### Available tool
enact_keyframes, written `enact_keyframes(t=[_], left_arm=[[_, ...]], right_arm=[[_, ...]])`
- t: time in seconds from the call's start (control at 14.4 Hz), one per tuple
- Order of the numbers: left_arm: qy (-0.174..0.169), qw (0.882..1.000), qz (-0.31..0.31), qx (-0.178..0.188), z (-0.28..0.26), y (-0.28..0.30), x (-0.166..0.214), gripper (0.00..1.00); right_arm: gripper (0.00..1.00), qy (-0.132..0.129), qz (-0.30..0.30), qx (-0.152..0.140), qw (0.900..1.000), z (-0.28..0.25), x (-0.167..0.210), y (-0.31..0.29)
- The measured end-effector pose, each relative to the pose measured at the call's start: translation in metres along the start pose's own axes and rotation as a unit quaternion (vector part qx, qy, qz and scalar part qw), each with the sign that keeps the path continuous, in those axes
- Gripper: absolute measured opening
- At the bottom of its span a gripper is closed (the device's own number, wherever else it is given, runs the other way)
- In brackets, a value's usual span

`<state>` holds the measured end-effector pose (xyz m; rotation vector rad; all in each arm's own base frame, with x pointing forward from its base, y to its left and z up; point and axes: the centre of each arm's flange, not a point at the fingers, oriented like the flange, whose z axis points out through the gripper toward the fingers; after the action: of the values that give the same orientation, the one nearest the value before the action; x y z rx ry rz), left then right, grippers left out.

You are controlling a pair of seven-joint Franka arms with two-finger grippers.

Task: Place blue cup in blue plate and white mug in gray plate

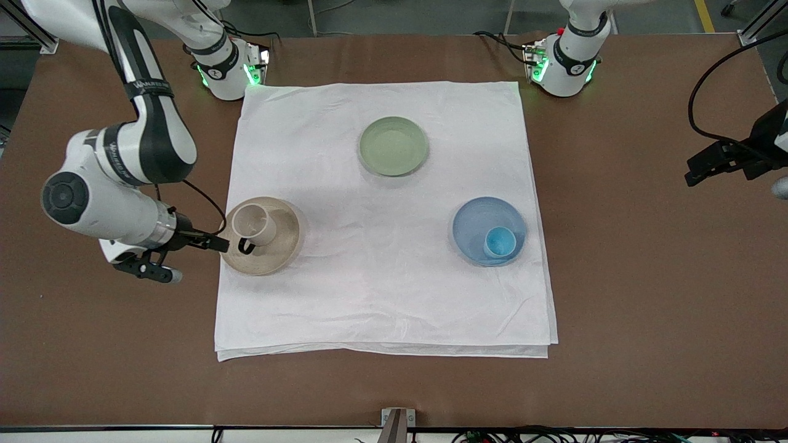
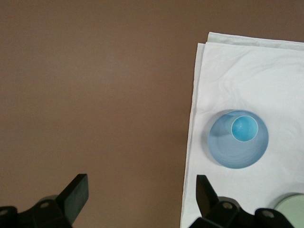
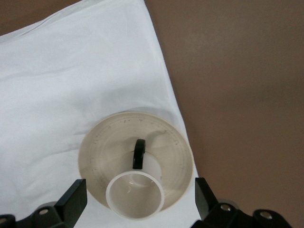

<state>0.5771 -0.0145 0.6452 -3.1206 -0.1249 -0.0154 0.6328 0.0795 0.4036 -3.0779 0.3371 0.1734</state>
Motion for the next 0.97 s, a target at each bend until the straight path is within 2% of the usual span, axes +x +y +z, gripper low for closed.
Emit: enact_keyframes(t=[0.21, 0.42, 0.77, 0.97], left_arm=[[-0.026, 1.0, 0.002, -0.002, -0.006, -0.004, -0.02, 1.0], [-0.031, 1.0, 0.005, -0.001, -0.006, -0.001, -0.033, 1.0], [-0.035, 0.999, 0.016, 0.0, -0.002, 0.012, -0.038, 1.0], [-0.027, 1.0, 0.015, -0.001, 0.001, 0.012, -0.035, 1.0]], right_arm=[[1.0, 0.0, -0.049, -0.006, 0.999, -0.024, 0.014, 0.041], [1.0, 0.0, -0.078, -0.002, 0.997, -0.046, 0.024, 0.09], [1.0, -0.011, -0.074, -0.021, 0.997, -0.114, 0.015, 0.125], [1.0, -0.025, -0.067, -0.027, 0.997, -0.125, 0.011, 0.136]])
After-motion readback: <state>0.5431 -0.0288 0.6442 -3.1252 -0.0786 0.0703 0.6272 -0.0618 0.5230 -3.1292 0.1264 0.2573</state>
